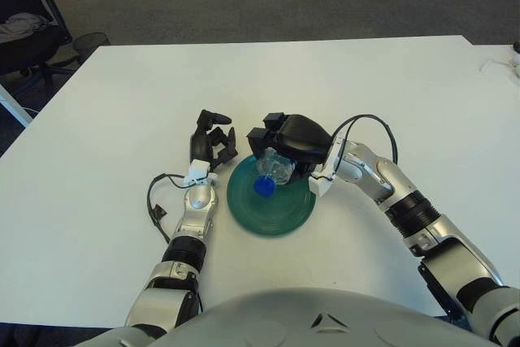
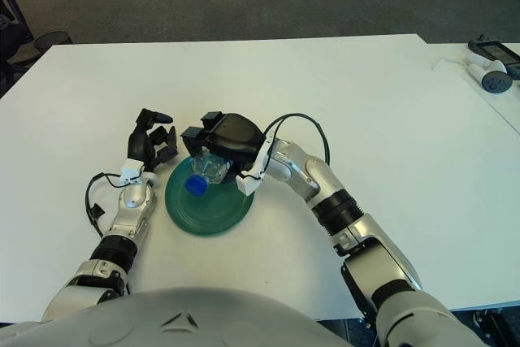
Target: Put the bottle into the plate.
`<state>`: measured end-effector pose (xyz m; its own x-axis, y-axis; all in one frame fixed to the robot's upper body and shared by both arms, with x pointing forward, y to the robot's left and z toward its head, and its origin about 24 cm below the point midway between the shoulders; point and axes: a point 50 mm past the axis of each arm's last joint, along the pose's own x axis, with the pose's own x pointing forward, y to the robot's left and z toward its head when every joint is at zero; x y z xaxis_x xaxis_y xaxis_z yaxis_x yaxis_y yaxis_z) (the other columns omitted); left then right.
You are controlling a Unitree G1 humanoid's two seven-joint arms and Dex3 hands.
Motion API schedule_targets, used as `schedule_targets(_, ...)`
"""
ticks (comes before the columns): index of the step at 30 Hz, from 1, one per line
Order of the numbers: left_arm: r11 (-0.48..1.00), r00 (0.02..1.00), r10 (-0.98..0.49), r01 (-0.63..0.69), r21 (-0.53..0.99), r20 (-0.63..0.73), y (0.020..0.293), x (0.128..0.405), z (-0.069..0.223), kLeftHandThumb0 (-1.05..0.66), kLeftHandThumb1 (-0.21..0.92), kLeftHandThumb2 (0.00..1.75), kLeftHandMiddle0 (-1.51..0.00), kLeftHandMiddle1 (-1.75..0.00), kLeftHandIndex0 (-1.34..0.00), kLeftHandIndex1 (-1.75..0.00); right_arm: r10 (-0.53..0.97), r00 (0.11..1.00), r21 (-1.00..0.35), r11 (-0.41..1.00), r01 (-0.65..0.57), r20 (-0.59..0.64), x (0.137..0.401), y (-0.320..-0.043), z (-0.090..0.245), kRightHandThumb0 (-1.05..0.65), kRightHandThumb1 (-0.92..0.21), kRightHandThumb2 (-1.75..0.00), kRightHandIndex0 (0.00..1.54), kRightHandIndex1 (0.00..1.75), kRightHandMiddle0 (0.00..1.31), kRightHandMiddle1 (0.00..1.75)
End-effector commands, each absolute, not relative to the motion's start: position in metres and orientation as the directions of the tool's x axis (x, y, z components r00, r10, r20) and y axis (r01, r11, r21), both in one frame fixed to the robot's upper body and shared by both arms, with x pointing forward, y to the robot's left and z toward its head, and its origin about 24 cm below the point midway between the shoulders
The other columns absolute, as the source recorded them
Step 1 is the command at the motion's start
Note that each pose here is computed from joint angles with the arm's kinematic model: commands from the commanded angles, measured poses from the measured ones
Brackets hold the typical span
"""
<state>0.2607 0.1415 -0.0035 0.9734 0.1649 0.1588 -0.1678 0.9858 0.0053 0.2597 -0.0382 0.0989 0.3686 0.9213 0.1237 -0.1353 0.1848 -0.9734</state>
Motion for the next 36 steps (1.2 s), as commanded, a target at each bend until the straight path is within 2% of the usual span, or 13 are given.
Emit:
schedule_targets(1, 0.982, 0.983, 0.175, -0.170, 0.077, -0.056, 0.142, 0.218, -0.054, -0.40, 0.61, 0.94, -0.89, -1.75, -0.39, -1.75, 0.909, 0.383, -0.969, 0.221, -0.113, 0.163, 0.264, -0.039, 0.105, 0.00, -0.25, -1.39, 0.65, 1.73, 0.45, 1.73)
schedule_targets(3, 0.982, 0.983, 0.175, -0.170, 0.082, -0.054, 0.142, 0.218, -0.054, -0.40, 0.61, 0.93, -0.90, -1.75, -0.39, -1.75, 0.905, 0.384, -0.965, 0.239, -0.106, 0.182, 0.264, -0.040, 0.108, 0.00, -0.27, -1.36, 0.64, 1.74, 0.46, 1.68)
schedule_targets(12, 0.988, 0.988, 0.156, -0.156, 0.016, -0.012, 0.140, 0.218, -0.050, -0.40, 0.62, 0.92, -0.85, -1.75, -0.39, -1.75, 0.912, 0.374, -0.960, 0.237, -0.148, 0.168, 0.263, -0.045, 0.112, -0.01, -0.57, -0.95, 0.46, 1.75, 0.34, 1.53)
schedule_targets(15, 0.990, 0.990, 0.140, -0.140, -0.020, 0.005, 0.140, 0.219, -0.048, -0.40, 0.64, 0.90, -0.81, -1.75, -0.38, -1.75, 0.918, 0.364, -0.959, 0.227, -0.168, 0.154, 0.263, -0.046, 0.112, -0.39, -0.65, -0.66, 0.28, 1.53, 0.12, 1.37)
schedule_targets(19, 0.990, 0.991, 0.129, -0.128, -0.052, 0.027, 0.139, 0.219, -0.048, -0.40, 0.65, 0.89, -0.76, -1.75, -0.37, -1.75, 0.930, 0.343, -0.957, 0.209, -0.203, 0.130, 0.260, -0.048, 0.113, -0.58, -0.77, -0.45, 0.23, 1.24, 0.03, 1.18)
schedule_targets(23, 0.991, 0.992, 0.125, -0.122, -0.055, 0.037, 0.135, 0.219, -0.048, -0.39, 0.66, 0.87, -0.72, -1.75, -0.36, -1.75, 0.943, 0.317, -0.955, 0.181, -0.236, 0.100, 0.251, -0.045, 0.099, -0.69, -0.88, -0.31, 0.23, 0.77, 0.01, 0.87)
schedule_targets(24, 0.976, 1.000, -0.001, 0.003, 0.219, -0.007, 0.131, 0.227, -0.043, -0.39, 0.67, 0.87, -0.71, -1.75, -0.36, -1.75, 0.945, 0.314, -0.955, 0.172, -0.242, 0.091, 0.249, -0.044, 0.096, -0.72, -0.90, -0.31, 0.24, 0.64, 0.00, 0.79)
schedule_targets(25, 0.896, 0.999, -0.046, 0.054, 0.441, -0.029, 0.131, 0.230, -0.038, -0.47, 0.76, 0.83, -0.46, -1.45, -0.23, -1.49, 0.947, 0.311, -0.955, 0.166, -0.245, 0.085, 0.248, -0.043, 0.094, -0.74, -0.91, -0.32, 0.25, 0.48, 0.00, 0.71)
schedule_targets(27, 0.795, 0.988, -0.077, 0.143, 0.590, -0.136, 0.133, 0.232, -0.046, -0.53, 0.82, 0.85, -0.29, -1.16, -0.15, -1.21, 0.949, 0.308, -0.957, 0.149, -0.249, 0.068, 0.247, -0.043, 0.093, -0.77, -0.91, -0.34, 0.24, 0.36, 0.00, 0.64)
schedule_targets(29, 0.979, 0.948, -0.113, 0.158, 0.130, -0.296, 0.137, 0.224, -0.072, -0.64, 0.88, 0.93, -0.21, -0.55, -0.06, -0.73, 0.954, 0.299, -0.961, 0.117, -0.251, 0.038, 0.247, -0.045, 0.093, -0.82, -0.92, -0.41, 0.20, 0.17, 0.00, 0.47)
schedule_targets(30, 0.991, 0.959, -0.091, 0.113, 0.068, -0.268, 0.145, 0.213, -0.071, -0.69, 0.89, 0.95, -0.20, -0.38, -0.04, -0.61, 0.956, 0.291, -0.963, 0.099, -0.250, 0.023, 0.246, -0.047, 0.094, -0.84, -0.92, -0.44, 0.18, 0.12, 0.00, 0.40)
schedule_targets(33, 0.991, 0.975, -0.035, 0.063, 0.119, -0.221, 0.158, 0.189, -0.066, -0.77, 0.91, 1.02, -0.18, -0.16, -0.01, -0.44, 0.961, 0.276, -0.965, 0.078, -0.250, 0.006, 0.243, -0.051, 0.097, -0.93, -0.92, -0.58, 0.09, 0.04, 0.00, 0.17)
schedule_targets(36, 0.985, 0.979, 0.002, 0.033, 0.172, -0.202, 0.158, 0.182, -0.065, -0.80, 0.92, 1.07, -0.15, -0.07, 0.00, -0.37, 0.964, 0.265, -0.964, 0.083, -0.254, 0.013, 0.243, -0.055, 0.104, -1.00, -0.92, -0.66, 0.03, 0.01, 0.00, 0.06)
